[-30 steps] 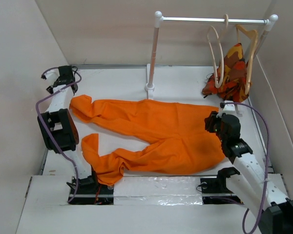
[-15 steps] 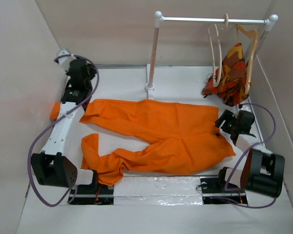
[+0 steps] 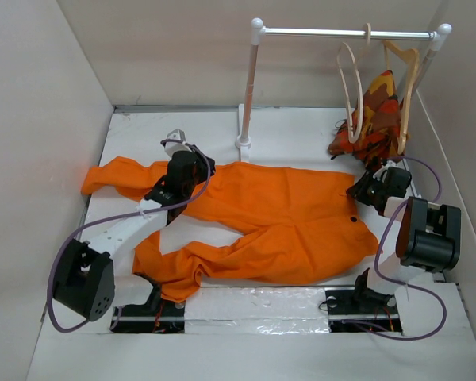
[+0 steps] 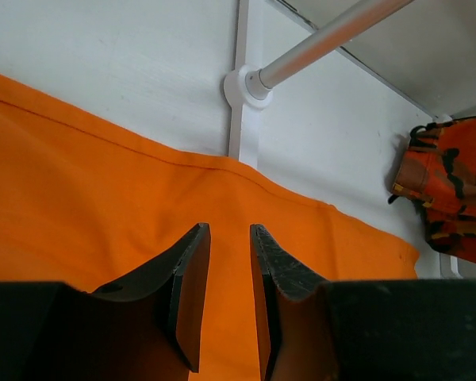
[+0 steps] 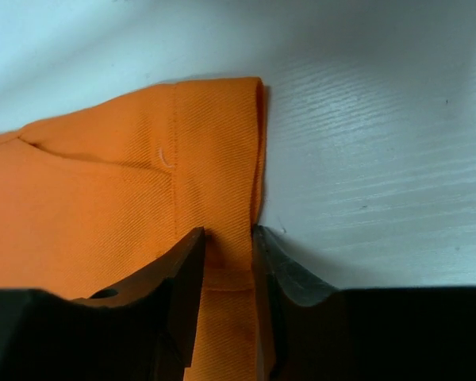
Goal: Place the trousers on the hanger
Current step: Flatten out the trousers at the center of the board.
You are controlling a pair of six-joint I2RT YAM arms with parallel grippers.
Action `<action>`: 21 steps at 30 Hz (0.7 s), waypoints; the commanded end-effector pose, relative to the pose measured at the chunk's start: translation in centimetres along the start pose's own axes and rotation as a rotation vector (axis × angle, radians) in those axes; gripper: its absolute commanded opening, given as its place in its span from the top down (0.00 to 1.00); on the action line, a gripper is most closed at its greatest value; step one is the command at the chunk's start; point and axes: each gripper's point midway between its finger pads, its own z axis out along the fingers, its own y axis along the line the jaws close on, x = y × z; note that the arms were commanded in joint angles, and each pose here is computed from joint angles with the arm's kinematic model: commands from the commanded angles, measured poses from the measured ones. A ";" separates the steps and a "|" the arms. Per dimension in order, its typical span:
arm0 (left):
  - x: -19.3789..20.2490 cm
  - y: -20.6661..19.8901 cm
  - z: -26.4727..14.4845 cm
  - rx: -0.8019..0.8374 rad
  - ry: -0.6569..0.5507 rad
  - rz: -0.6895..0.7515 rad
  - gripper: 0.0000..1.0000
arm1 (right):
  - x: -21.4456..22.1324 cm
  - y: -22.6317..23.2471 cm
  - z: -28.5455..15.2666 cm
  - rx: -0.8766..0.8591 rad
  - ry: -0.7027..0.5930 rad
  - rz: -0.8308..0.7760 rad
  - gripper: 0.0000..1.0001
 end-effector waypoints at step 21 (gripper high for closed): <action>1.5 -1.8 0.1 0.140 -0.005 -0.065 0.67 | -13.0 -6.2 -10.3 0.216 -0.427 0.196 1.00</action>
